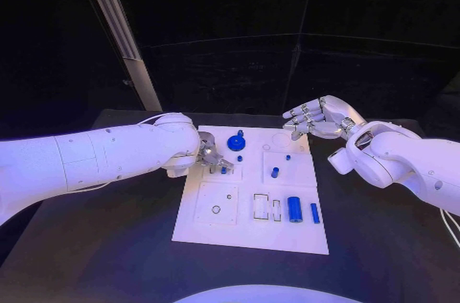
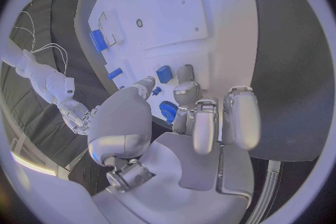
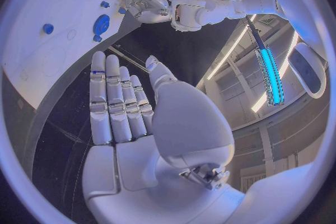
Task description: Assemble the parts on the task board
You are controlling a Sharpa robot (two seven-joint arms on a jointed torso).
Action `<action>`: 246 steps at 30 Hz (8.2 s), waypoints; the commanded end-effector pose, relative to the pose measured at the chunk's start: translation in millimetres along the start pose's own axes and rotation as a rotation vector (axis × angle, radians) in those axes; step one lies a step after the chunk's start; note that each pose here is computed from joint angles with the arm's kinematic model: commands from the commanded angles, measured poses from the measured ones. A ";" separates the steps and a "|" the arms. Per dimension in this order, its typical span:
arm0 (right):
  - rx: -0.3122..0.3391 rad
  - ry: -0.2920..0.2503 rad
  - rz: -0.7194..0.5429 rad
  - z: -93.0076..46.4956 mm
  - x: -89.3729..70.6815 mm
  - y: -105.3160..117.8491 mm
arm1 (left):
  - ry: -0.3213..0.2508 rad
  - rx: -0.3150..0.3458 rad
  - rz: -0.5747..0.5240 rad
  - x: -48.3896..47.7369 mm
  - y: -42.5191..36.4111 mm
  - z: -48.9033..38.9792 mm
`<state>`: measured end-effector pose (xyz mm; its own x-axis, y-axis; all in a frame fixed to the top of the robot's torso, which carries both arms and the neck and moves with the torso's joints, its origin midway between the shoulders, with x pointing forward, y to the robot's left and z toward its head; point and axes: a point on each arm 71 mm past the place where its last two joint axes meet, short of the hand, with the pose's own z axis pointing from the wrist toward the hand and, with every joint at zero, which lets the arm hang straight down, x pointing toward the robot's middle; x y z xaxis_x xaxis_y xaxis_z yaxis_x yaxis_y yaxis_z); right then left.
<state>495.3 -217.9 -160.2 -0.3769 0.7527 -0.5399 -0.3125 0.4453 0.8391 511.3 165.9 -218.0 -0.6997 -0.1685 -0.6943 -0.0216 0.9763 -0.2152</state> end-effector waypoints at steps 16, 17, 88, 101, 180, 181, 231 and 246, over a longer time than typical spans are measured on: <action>-0.003 0.005 -0.003 3.0 -1.6 -1.8 | -0.069 -0.001 -0.048 -63.3 8.7 -25.1; -0.004 0.007 -0.003 3.4 -1.3 -1.8 | -0.063 -0.013 -0.044 -66.5 10.5 -23.1; -0.010 0.018 0.001 8.4 3.8 0.0 | 0.012 -0.078 0.093 -68.8 8.5 31.1; -0.009 0.019 0.002 8.5 4.0 0.0 | 0.019 -0.061 0.055 -68.3 6.6 32.2; 0.004 0.023 0.000 9.6 2.0 -3.8 | -0.105 0.073 -0.085 8.3 30.5 -10.3; 0.004 0.023 0.000 9.5 2.0 -3.9 | -0.106 0.070 -0.084 8.3 30.8 -10.1; 0.003 0.025 0.001 9.3 2.5 -3.4 | -0.080 0.046 -0.058 8.8 27.3 -5.1; 0.004 0.024 0.000 8.9 2.1 -3.6 | -0.076 0.027 -0.055 7.6 29.2 -3.1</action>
<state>503.7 -214.4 -165.2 -0.3935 0.7432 -0.5411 -0.3019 0.4514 0.8397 503.5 192.3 -226.1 -0.6322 -0.2460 -0.7347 -0.0347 0.9563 -0.2903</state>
